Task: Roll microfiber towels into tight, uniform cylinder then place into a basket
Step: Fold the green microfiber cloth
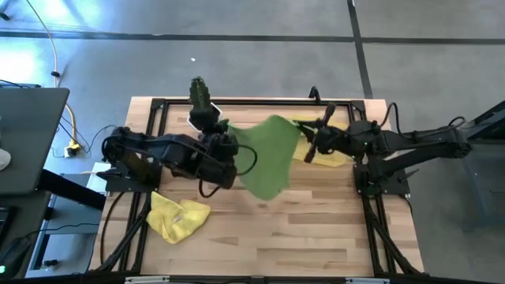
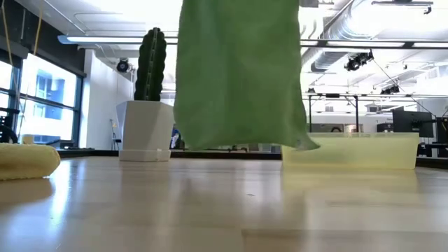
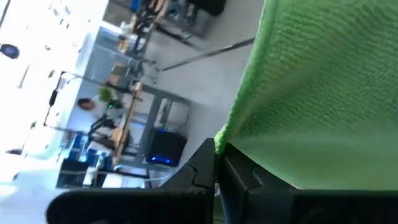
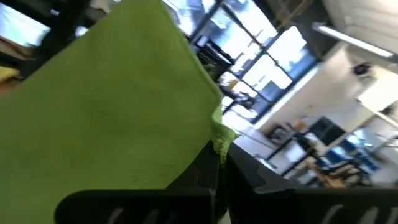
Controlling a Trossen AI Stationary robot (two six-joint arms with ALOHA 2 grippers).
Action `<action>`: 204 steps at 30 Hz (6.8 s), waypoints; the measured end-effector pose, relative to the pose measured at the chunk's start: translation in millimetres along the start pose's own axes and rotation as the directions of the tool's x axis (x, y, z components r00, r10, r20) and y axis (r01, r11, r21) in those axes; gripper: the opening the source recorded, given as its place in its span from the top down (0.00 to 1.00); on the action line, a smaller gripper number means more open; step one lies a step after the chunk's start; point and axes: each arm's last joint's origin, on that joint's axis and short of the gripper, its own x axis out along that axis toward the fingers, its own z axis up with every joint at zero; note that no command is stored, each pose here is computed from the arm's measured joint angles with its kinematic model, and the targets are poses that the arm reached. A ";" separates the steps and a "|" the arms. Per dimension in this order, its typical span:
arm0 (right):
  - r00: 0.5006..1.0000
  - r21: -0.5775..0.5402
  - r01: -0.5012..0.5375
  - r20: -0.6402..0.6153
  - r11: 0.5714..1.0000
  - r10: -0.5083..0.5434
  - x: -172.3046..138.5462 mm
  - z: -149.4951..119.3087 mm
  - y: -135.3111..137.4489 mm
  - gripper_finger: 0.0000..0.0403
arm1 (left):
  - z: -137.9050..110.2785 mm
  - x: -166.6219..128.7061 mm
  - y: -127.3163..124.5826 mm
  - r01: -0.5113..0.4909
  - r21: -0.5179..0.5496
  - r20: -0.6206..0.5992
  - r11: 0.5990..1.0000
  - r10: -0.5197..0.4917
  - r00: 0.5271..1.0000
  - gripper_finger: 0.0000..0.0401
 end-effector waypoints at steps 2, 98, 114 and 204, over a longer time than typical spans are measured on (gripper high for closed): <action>0.999 -0.015 0.037 0.001 0.999 -0.037 5.1 -1.5 -4.3 1.00 | -0.1 5.2 1.1 -0.005 -0.002 -0.016 1.000 0.005 1.000 1.00; 0.674 0.529 -0.133 -0.572 0.838 0.468 -26.6 -138.6 169.9 0.84 | -28.7 136.0 -238.7 0.576 -0.187 -0.529 0.795 -0.576 0.623 1.00; 0.688 0.537 -0.107 -0.567 0.836 0.453 -25.7 -135.9 161.4 0.58 | -30.3 154.4 -231.3 0.550 -0.220 -0.532 0.805 -0.572 0.624 1.00; 0.666 0.423 -0.148 -0.626 0.894 0.406 -26.3 -163.5 160.9 0.99 | -21.4 184.4 -227.7 0.393 -0.161 -0.472 0.905 -0.421 0.775 0.99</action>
